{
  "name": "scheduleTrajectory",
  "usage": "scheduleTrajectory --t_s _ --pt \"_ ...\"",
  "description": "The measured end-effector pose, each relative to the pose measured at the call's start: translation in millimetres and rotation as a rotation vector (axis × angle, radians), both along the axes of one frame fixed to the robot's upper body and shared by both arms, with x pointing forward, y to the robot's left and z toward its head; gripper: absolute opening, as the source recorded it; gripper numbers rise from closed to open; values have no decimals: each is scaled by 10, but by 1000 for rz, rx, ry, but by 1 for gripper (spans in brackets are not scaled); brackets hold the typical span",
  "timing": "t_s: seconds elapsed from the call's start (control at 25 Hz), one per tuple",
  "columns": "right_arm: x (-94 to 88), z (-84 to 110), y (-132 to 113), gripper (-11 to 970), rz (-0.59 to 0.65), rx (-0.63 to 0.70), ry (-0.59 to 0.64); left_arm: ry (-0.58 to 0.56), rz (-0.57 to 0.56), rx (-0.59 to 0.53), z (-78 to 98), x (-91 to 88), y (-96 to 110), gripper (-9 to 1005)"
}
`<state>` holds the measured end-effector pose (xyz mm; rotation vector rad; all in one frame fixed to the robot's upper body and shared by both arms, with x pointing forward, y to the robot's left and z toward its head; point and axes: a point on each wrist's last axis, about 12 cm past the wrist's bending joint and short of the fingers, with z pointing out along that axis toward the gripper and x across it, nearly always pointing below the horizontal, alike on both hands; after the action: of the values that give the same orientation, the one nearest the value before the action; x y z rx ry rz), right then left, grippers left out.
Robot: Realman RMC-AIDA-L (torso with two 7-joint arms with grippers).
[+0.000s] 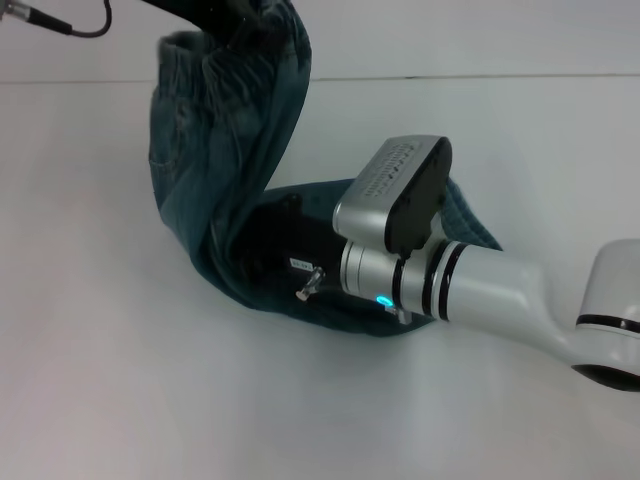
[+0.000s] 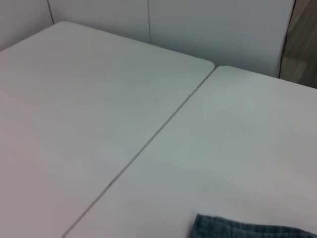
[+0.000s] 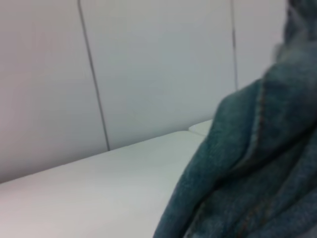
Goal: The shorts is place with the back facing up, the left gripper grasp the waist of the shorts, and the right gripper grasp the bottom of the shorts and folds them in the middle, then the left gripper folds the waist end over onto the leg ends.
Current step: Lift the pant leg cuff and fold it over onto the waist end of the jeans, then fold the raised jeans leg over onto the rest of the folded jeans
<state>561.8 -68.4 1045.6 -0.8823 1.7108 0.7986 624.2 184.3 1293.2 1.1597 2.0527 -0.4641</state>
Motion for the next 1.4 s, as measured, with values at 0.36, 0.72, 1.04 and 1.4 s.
scheduleTrajectory --t_s 0.36,0.72,1.04,1.4 --pt "37 -158 -593 53 -142 0 -52 18 5 -13 -137 -31 -5 134" --pt "135 -107 -1648 70 -589 156 -156 80 -103 -60 -429 -64 -379 136" --pt "100 8 -2266 85 -951 341 -227 152 -216 -135 -860 -119 -888 151" --pt "67 -30 -2273 102 -975 370 -196 168 -192 -123 -1283 -169 -1304 168"
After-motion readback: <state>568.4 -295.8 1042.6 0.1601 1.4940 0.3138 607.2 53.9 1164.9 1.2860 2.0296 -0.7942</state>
